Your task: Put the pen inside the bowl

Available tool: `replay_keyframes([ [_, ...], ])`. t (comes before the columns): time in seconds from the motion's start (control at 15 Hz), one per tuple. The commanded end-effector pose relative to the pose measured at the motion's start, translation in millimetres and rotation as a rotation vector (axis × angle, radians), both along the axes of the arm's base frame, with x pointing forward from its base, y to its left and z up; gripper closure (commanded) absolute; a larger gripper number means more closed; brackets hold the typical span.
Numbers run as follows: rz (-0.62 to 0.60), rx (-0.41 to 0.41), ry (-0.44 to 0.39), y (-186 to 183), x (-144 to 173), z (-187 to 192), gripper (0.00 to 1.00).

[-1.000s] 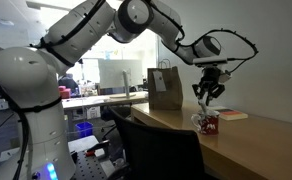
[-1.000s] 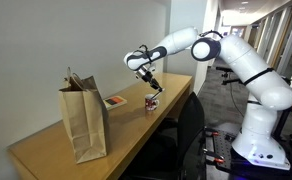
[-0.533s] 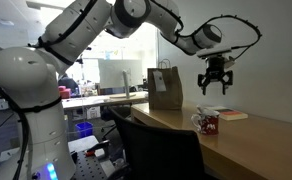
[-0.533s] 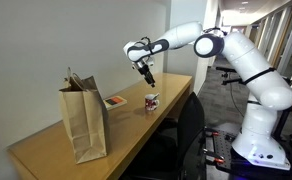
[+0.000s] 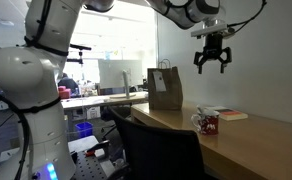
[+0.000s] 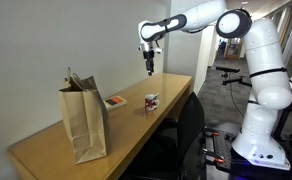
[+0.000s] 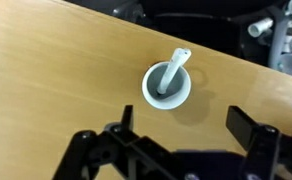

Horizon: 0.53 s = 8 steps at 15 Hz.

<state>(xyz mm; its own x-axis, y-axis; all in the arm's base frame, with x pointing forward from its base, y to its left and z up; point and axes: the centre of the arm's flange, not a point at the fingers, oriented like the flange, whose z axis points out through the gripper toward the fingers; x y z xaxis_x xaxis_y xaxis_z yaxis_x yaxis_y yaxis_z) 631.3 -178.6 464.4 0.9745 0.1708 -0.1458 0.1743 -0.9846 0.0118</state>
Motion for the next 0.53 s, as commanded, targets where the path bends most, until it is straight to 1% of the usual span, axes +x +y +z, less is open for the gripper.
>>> replay_keyframes([
  [0.0, -0.108, 0.074, -0.145, 15.9, -68.2, 1.2, 0.00],
  [0.13, -0.198, 0.102, -0.190, 21.9, -82.8, 8.1, 0.00],
  [0.27, -0.293, 0.111, -0.223, 29.7, -97.9, 9.5, 0.00],
  [0.47, -0.427, 0.081, -0.277, 36.2, -117.0, 4.7, 0.00],
])
